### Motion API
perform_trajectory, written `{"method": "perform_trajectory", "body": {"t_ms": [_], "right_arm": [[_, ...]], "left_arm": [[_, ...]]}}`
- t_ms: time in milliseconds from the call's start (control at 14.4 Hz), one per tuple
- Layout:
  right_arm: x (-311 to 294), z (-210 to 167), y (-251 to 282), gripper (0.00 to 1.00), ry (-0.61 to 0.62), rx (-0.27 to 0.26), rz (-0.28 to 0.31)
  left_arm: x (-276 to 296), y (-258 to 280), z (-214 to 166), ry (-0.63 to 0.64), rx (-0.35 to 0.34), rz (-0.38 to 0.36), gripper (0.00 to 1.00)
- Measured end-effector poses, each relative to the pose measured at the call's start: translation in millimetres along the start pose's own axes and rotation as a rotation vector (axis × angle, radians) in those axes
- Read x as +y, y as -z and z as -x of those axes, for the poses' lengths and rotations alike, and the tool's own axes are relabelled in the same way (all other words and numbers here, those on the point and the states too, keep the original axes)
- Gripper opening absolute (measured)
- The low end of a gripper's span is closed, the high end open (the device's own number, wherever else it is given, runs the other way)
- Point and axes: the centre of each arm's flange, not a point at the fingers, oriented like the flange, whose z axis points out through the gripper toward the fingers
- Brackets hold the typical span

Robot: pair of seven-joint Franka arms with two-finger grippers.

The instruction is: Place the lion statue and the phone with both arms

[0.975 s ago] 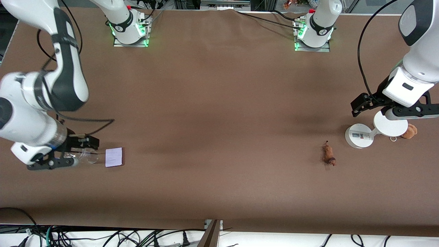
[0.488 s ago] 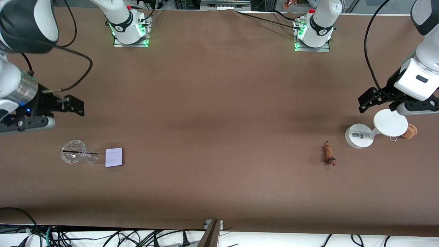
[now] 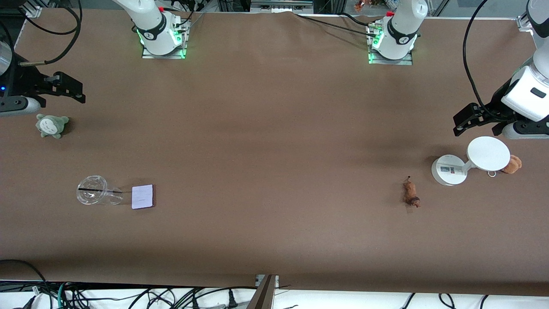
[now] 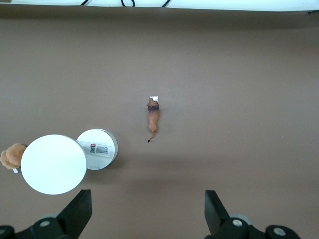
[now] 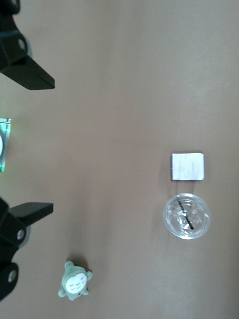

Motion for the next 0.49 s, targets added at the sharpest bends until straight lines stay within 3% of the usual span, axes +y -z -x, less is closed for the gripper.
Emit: {"method": "perform_trajectory", "body": {"t_ms": [488], "right_arm": [[-1,-11,-18,1.0,0.002,-0.033,0.001]], "left_arm": [[3,-1,0,-0.026,-0.004,0.001,1.0]]}}
